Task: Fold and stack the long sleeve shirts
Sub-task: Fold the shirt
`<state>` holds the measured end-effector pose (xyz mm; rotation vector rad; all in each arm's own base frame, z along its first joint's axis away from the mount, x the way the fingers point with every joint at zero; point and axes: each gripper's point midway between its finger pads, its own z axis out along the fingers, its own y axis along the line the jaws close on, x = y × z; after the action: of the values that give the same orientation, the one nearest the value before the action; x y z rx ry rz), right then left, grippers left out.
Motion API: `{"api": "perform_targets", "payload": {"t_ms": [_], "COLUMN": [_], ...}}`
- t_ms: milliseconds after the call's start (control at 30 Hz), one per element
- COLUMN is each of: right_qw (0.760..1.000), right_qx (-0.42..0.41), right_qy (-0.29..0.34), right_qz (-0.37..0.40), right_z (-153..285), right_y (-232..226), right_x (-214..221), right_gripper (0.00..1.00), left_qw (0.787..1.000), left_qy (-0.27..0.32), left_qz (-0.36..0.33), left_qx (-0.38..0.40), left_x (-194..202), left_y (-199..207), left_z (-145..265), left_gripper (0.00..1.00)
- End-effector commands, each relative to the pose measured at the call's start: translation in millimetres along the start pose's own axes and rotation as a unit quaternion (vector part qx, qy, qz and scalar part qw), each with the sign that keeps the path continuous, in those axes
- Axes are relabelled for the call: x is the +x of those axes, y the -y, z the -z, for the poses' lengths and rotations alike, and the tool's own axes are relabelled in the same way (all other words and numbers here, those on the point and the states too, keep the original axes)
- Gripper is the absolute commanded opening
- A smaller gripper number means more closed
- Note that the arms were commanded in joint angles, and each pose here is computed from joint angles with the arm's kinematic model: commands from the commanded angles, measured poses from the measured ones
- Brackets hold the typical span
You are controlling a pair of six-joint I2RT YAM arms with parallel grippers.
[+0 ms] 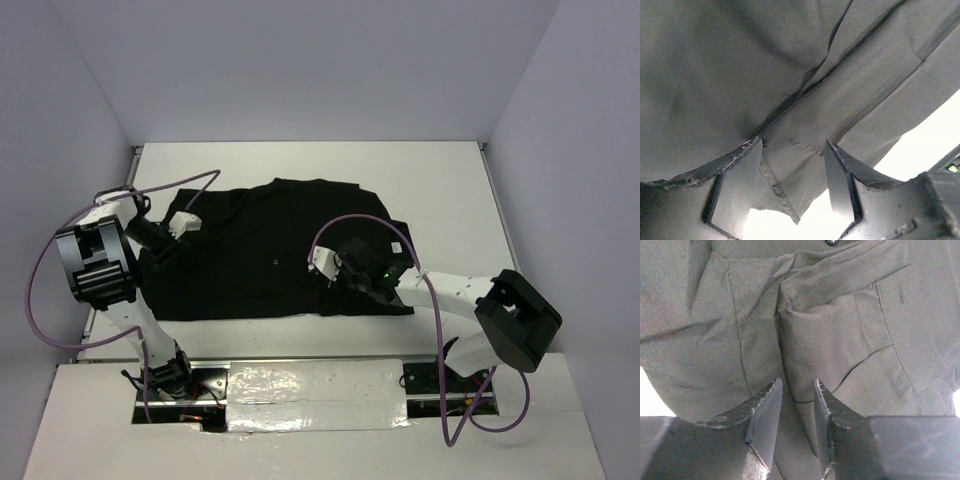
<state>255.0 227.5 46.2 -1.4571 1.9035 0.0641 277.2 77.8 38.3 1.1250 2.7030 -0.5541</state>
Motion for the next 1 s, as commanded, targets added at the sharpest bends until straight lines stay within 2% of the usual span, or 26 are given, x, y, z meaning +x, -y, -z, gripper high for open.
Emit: {"api": "perform_targets", "payload": {"t_ms": [0, 100, 133, 167, 233, 267, 300, 333, 433, 500, 533, 633, 867, 967], "right_qw": [0.999, 0.999, 0.999, 0.999, 0.999, 0.999, 0.999, 0.999, 1.0, 1.0, 0.999, 0.997, 1.0, 1.0], "right_qx": [0.025, 0.03, 0.028, 0.025, 0.022, 0.022, 0.021, 0.021, 0.013, 0.006, 0.005, 0.008, 0.005, 0.002], "right_qy": [0.039, 0.035, 0.033, 0.032, 0.03, 0.027, 0.026, 0.025, 0.024, 0.028, 0.041, 0.071, 0.018, 0.001], "right_qz": [-0.01, -0.014, -0.013, -0.013, -0.012, -0.014, -0.014, -0.014, -0.011, -0.009, -0.01, -0.007, 0.004, 0.006], "right_z": [-0.5, 0.6, 0.3, 0.3, 0.5, 0.7, 1.1, 1.3, 3.7, 5.0, 7.0, 7.3, -14.1, -19.7], "right_y": [14.2, 16.1, 15.1, 13.9, 11.9, 12.1, 12.0, 12.0, 8.7, 6.3, 5.7, 6.8, 6.3, 4.0], "right_x": [-28.4, -27.2, -26.5, -25.4, -24.0, -22.4, -22.1, -22.0, -20.8, -22.3, -25.2, -35.6, -19.2, -11.4], "right_gripper": [0.36, 0.22, 0.2, 0.17, 0.07, 0.03, 0.0, 0.0, 0.0, 0.16, 0.28, 0.42, 0.52, 0.53], "left_qw": [1.0, 0.999, 0.999, 0.999, 0.999, 0.999, 0.999, 0.999, 0.999, 0.999, 0.999, 0.999, 1.0, 1.0], "left_qy": [-0.024, -0.035, -0.039, -0.04, -0.045, -0.046, -0.045, -0.043, -0.03, -0.027, -0.027, -0.023, -0.017, -0.019], "left_qz": [0.001, 0.003, 0.004, 0.005, 0.006, 0.01, 0.013, 0.018, 0.017, 0.018, 0.02, 0.021, 0.024, 0.022], "left_qx": [-0.007, 0.003, 0.008, 0.01, 0.013, 0.018, 0.017, 0.015, 0.012, 0.01, 0.009, 0.007, 0.002, 0.002], "left_x": [5.5, 11.4, 13.0, 14.2, 17.0, 18.0, 17.1, 16.1, 8.8, 7.1, 5.7, 3.0, 0.3, 1.7], "left_y": [-3.8, -1.0, 0.2, 0.7, 2.6, 4.1, 3.6, 2.5, 1.3, -0.2, -0.9, -1.9, -1.0, 0.8], "left_z": [-7.8, -11.2, -13.4, -13.8, -16.7, -18.4, -17.9, -17.5, -13.3, -11.3, -10.2, -8.1, -3.2, -4.3], "left_gripper": [0.65, 0.58, 0.52, 0.49, 0.36, 0.27, 0.03, 0.0, 0.0, 0.0, 0.0, 0.0, 0.0, 0.0]}}
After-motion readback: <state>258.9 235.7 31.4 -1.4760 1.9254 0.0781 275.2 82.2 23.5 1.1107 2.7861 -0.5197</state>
